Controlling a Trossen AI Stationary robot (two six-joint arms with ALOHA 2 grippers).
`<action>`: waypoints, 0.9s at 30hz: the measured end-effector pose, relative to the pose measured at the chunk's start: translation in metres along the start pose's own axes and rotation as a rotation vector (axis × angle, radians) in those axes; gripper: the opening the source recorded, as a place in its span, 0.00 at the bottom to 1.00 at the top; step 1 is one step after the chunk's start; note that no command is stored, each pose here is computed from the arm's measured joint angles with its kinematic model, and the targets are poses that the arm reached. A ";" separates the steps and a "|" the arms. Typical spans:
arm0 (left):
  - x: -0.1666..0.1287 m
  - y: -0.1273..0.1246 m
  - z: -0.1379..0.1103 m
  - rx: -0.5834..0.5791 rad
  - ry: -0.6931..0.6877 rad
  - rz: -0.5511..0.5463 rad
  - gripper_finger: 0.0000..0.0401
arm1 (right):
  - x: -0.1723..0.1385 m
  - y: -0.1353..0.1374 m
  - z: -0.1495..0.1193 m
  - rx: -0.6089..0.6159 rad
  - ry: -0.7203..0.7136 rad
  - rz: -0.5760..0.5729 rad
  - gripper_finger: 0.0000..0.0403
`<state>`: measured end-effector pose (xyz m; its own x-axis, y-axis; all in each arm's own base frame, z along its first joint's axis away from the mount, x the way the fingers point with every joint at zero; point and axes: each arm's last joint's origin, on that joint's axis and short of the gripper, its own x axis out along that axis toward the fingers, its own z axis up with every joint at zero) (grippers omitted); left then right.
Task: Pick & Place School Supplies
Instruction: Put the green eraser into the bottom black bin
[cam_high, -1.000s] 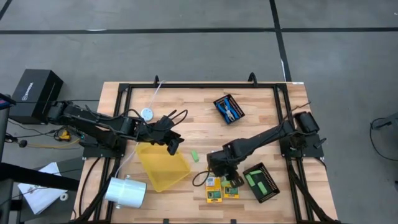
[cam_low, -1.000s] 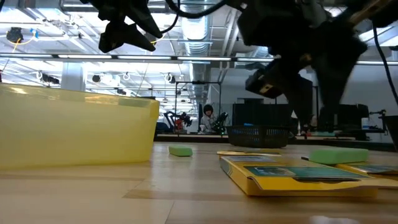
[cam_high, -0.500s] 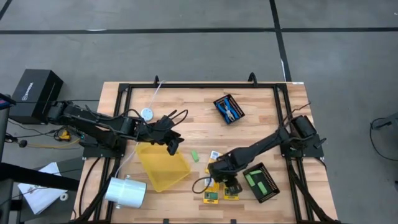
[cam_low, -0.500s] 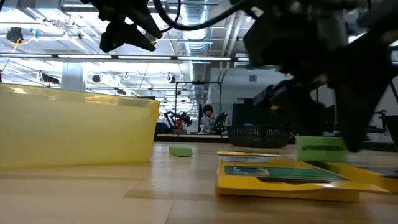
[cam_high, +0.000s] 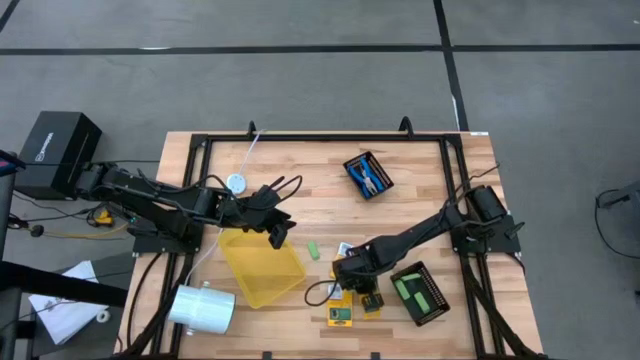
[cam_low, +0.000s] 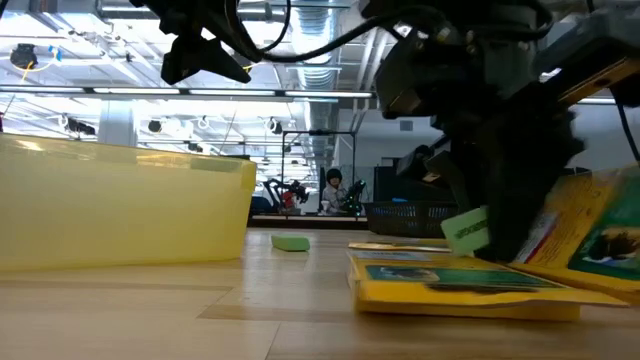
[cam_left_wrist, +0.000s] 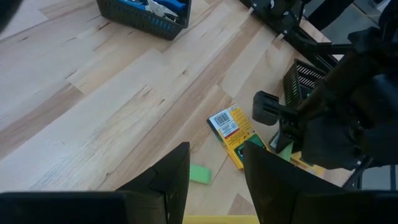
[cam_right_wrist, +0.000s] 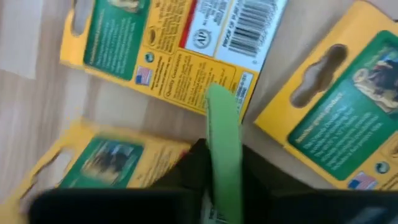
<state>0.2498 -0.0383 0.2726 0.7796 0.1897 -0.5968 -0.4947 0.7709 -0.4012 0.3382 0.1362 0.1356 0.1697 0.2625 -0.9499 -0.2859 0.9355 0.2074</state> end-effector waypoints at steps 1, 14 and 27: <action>0.000 0.000 0.000 0.000 0.000 0.000 0.35 | 0.000 -0.001 0.000 -0.003 -0.002 -0.001 0.06; 0.000 0.000 0.000 0.000 0.000 0.000 0.35 | -0.040 -0.006 0.009 0.000 -0.119 -0.001 0.05; 0.000 0.000 0.000 0.029 0.005 0.004 0.35 | -0.106 0.015 -0.076 0.263 -0.084 0.001 0.05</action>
<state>0.2494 -0.0383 0.2721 0.7757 0.1895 -0.6020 -0.4863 0.7875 -0.3787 0.2448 0.1043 0.2220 0.2505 0.2723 -0.9290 -0.0332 0.9615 0.2729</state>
